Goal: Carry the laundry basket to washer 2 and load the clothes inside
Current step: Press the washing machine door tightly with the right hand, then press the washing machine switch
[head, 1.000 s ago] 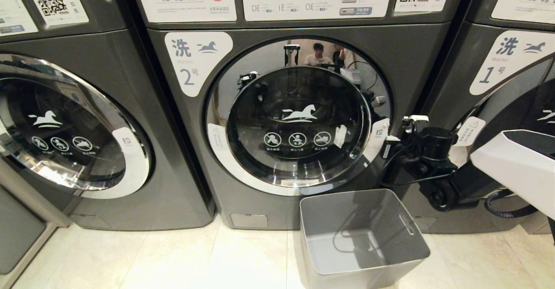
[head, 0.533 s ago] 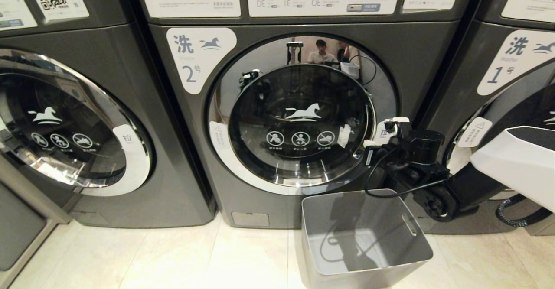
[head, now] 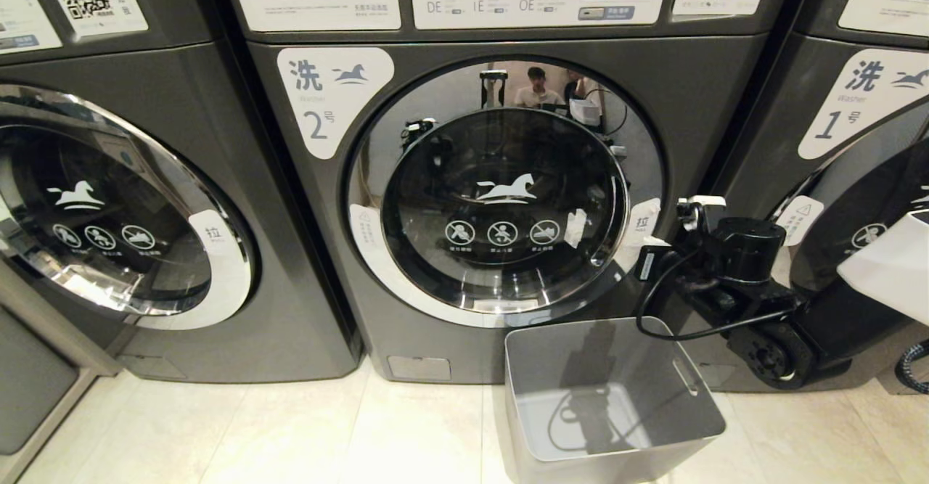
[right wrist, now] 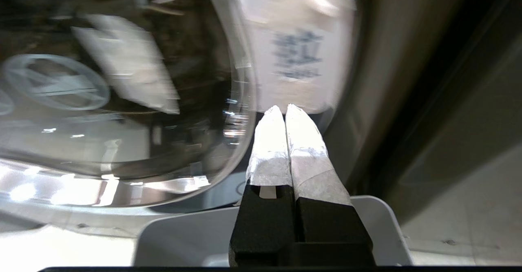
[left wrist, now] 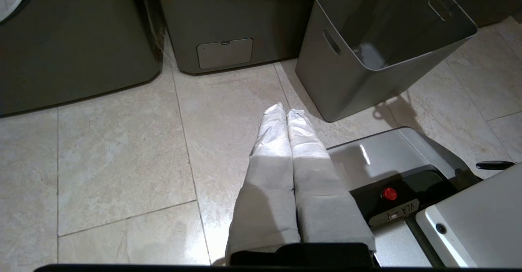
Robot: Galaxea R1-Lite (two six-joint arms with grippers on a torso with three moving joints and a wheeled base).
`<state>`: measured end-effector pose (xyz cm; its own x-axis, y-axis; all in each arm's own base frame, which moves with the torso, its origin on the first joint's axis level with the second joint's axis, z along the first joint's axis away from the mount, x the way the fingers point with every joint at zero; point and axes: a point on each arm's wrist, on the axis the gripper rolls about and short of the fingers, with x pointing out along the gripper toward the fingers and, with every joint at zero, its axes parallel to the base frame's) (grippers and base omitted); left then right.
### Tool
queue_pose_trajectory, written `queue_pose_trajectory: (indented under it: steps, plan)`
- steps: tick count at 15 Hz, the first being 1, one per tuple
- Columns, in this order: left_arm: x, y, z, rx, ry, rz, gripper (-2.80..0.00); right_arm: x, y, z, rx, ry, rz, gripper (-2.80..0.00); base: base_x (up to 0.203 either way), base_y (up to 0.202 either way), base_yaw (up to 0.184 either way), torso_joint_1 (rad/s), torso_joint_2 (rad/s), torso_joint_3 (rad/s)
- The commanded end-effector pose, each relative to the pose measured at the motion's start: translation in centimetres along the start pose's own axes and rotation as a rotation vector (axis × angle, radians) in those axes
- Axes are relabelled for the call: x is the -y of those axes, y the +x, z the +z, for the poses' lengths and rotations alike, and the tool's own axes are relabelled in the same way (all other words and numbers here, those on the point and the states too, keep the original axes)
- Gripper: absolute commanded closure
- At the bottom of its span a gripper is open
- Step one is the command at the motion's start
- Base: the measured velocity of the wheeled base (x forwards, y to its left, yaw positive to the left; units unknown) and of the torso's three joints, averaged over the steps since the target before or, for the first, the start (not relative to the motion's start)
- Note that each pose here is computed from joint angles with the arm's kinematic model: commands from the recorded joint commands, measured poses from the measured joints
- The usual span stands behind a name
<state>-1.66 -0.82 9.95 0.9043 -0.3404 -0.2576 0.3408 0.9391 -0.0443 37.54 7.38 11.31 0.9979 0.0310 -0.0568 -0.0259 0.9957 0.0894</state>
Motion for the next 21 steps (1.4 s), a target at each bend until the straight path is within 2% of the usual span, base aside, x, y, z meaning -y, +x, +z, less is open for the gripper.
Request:
queue_pose_trajectory:
  steps: [1, 3, 7, 15, 17, 21]
  plan:
    - [0.0, 0.0, 0.0, 0.001, 0.001, 0.000, 0.00, 0.2, -1.1, 1.2, 0.024, 0.001, -0.025, 0.00, 0.000, 0.000, 0.000, 0.000, 0.00, 0.000]
    - [0.0, 0.0, 0.0, 0.001, 0.002, 0.000, 0.00, 0.5, -2.6, 1.8, 0.021, -0.001, -0.041, 0.00, 0.000, 0.000, 0.000, 0.000, 0.00, 0.000]
    - [0.1, -0.3, -0.1, 0.027, 0.011, 0.002, 0.00, 1.3, -2.2, 1.6, 0.041, 0.007, -0.108, 0.00, 0.000, 0.000, 0.000, 0.000, 0.00, 0.000]
    - [0.1, -0.3, -0.1, 0.032, 0.014, 0.000, 0.00, 1.0, 2.3, 1.5, 0.144, 0.024, -0.090, 0.00, 0.000, 0.000, 0.000, 0.000, 0.00, 0.000]
    - [0.1, -0.3, -0.2, 0.034, 0.015, 0.001, 0.00, 1.0, 2.9, 0.9, 0.136, 0.023, -0.059, 0.00, 0.000, 0.000, 0.000, 0.000, 0.00, 0.000]
    - [0.1, -0.3, -0.2, 0.037, 0.016, 0.002, 0.00, 1.7, 4.5, -0.2, 0.136, 0.021, -0.081, 0.00, 0.000, 0.000, 0.000, 0.000, 0.00, 0.000]
